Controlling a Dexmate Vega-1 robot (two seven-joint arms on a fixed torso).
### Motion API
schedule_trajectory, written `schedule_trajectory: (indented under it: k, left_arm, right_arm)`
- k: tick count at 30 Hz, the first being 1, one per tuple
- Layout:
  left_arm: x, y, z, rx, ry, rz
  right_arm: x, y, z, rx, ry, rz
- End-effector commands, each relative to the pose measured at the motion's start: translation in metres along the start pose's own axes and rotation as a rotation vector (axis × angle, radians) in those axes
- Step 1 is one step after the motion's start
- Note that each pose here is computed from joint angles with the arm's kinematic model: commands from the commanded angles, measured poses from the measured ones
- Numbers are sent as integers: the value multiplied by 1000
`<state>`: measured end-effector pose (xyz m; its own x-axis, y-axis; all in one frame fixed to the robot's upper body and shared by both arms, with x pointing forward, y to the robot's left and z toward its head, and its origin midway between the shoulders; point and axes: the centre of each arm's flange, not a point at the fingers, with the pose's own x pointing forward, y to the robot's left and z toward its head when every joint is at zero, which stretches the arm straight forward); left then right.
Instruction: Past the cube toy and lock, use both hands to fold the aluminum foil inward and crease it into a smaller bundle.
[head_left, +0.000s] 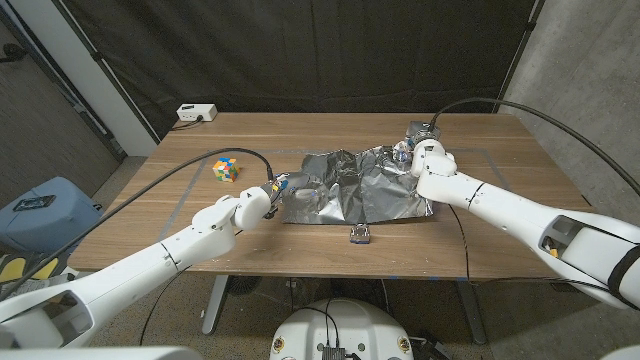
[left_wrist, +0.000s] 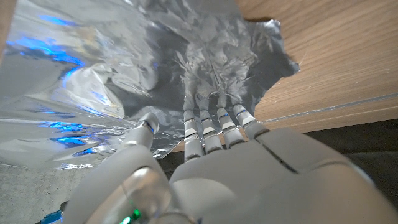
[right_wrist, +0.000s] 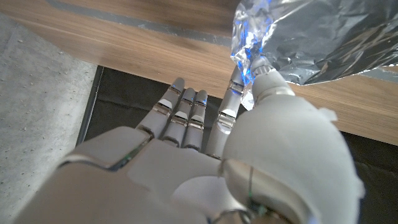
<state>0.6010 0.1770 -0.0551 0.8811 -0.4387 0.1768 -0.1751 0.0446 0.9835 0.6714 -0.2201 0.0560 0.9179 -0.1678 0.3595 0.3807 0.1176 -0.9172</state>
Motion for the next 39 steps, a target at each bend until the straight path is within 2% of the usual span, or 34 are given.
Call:
schedule_trajectory:
  k: [1, 10, 28, 39]
  left_arm:
    - [3, -2, -5, -7, -15, -9]
    - [4, -3, -7, -11, -18, -23]
    - [2, -6, 0, -30, -20, -28]
    - [0, -7, 2, -46, -9, -25]
  right_arm:
    - [-2, -14, 18, -19, -20, -8]
    - [-6, -21, 26, -28, -27, -16]
    - [-21, -46, 23, -63, -35, -56]
    - [-28, -59, 29, -79, -38, -62]
